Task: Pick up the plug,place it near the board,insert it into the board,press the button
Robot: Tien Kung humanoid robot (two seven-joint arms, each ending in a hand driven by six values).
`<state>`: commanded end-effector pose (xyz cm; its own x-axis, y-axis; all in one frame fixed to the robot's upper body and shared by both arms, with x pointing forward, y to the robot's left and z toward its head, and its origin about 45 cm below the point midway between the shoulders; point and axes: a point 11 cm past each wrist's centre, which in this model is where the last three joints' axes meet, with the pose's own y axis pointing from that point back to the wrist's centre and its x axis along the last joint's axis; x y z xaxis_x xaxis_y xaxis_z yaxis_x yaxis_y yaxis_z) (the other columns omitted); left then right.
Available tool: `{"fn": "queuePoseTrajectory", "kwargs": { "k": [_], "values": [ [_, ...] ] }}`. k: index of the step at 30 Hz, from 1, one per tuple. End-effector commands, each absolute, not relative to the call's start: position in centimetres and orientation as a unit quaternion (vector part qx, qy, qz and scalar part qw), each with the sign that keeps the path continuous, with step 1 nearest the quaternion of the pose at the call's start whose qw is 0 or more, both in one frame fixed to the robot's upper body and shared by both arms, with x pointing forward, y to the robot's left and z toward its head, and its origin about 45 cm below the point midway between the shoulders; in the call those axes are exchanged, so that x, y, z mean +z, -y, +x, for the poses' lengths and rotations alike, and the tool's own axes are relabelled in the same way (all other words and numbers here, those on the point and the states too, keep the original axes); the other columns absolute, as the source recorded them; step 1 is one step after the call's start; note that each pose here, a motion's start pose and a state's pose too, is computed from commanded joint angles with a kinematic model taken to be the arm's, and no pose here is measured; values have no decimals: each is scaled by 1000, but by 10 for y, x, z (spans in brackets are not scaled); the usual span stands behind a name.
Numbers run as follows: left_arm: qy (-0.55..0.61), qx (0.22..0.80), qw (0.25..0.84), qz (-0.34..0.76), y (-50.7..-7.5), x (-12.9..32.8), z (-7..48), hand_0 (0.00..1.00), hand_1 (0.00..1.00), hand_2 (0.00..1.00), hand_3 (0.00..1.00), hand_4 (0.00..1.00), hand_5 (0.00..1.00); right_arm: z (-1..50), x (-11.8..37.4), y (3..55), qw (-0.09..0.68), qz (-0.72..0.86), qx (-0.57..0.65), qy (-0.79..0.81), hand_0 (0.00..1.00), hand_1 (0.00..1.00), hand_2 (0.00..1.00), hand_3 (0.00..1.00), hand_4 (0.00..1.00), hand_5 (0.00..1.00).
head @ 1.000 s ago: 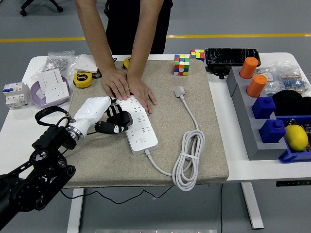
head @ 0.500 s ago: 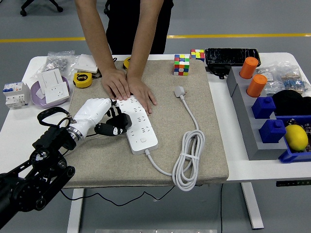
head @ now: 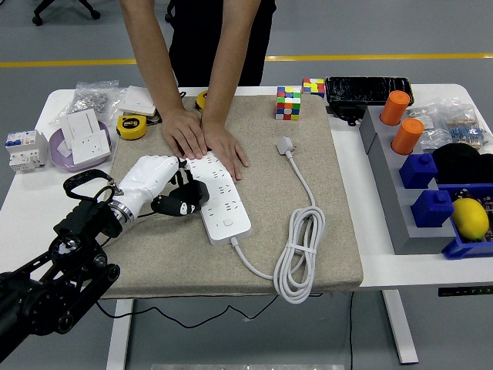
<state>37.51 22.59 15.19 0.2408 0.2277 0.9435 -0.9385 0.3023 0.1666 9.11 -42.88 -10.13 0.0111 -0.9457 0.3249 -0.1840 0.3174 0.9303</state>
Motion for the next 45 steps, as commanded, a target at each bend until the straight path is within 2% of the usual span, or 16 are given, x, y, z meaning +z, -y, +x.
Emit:
{"fn": "queuePoseTrajectory", "kwargs": {
  "k": [2, 3, 8, 9, 14, 15, 20, 26, 27, 32, 33, 38, 39, 40, 44, 45],
  "values": [
    [439, 431, 677, 404, -227, 152, 375, 516, 470, 369, 393, 573, 109, 91, -101, 429, 538, 465, -354, 607, 862, 719, 711, 698, 998, 664],
    [438, 432, 677, 404, -227, 152, 375, 583, 648, 526, 531, 674, 114, 91, -101, 429, 539, 464, -354, 607, 862, 720, 711, 698, 998, 662],
    [425, 433, 683, 406, -230, 151, 376, 583, 648, 526, 531, 674, 114, 90, -101, 430, 539, 464, -354, 608, 862, 720, 711, 698, 998, 662],
    [424, 433, 683, 406, -230, 151, 376, 751, 839, 792, 767, 911, 209, 90, -101, 430, 539, 464, -354, 608, 862, 719, 712, 698, 998, 663],
    [420, 434, 686, 407, -230, 150, 376, 751, 839, 792, 767, 911, 209, 91, -101, 431, 538, 464, -353, 609, 862, 719, 712, 698, 998, 663],
    [419, 434, 686, 406, -230, 150, 376, 886, 972, 930, 890, 998, 310, 91, -101, 431, 539, 464, -353, 608, 862, 719, 712, 699, 998, 663],
    [414, 436, 690, 403, -229, 151, 376, 886, 972, 930, 890, 998, 310, 90, -101, 430, 538, 464, -353, 608, 862, 719, 712, 699, 998, 663],
    [395, 439, 703, 396, -229, 152, 374, 918, 993, 959, 929, 998, 391, 91, -101, 431, 538, 464, -354, 609, 862, 719, 712, 700, 998, 663],
    [387, 441, 709, 392, -228, 154, 373, 931, 998, 969, 942, 998, 483, 91, -101, 431, 537, 464, -354, 609, 863, 719, 712, 701, 998, 664],
    [327, 487, 739, 333, -226, 165, 363, 931, 998, 969, 942, 998, 483, 91, -101, 430, 536, 463, -355, 610, 863, 719, 712, 701, 998, 664],
    [310, 510, 742, 305, -224, 170, 359, 928, 998, 977, 944, 998, 824, 90, -101, 430, 536, 463, -355, 609, 864, 720, 711, 701, 998, 665],
    [200, 619, 734, 196, -228, 182, 339, 928, 998, 977, 944, 998, 824, 87, -103, 427, 537, 463, -359, 608, 864, 720, 711, 701, 998, 665],
    [179, 632, 731, 185, -229, 181, 335, 943, 960, 955, 931, 998, 954, 86, -103, 427, 536, 463, -359, 608, 863, 719, 712, 700, 998, 666],
    [153, 646, 726, 178, -230, 178, 330, 943, 960, 955, 931, 998, 954, 86, -103, 427, 536, 463, -359, 608, 863, 719, 712, 700, 998, 666],
    [98, 664, 720, 179, -231, 164, 307, 943, 960, 955, 931, 998, 954, 87, -103, 426, 534, 464, -359, 609, 863, 719, 712, 700, 998, 666],
    [95, 662, 721, 182, -231, 161, 304, 998, 982, 953, 923, 998, 996, 87, -103, 426, 534, 463, -359, 609, 862, 720, 712, 700, 998, 666]
  ]
}}
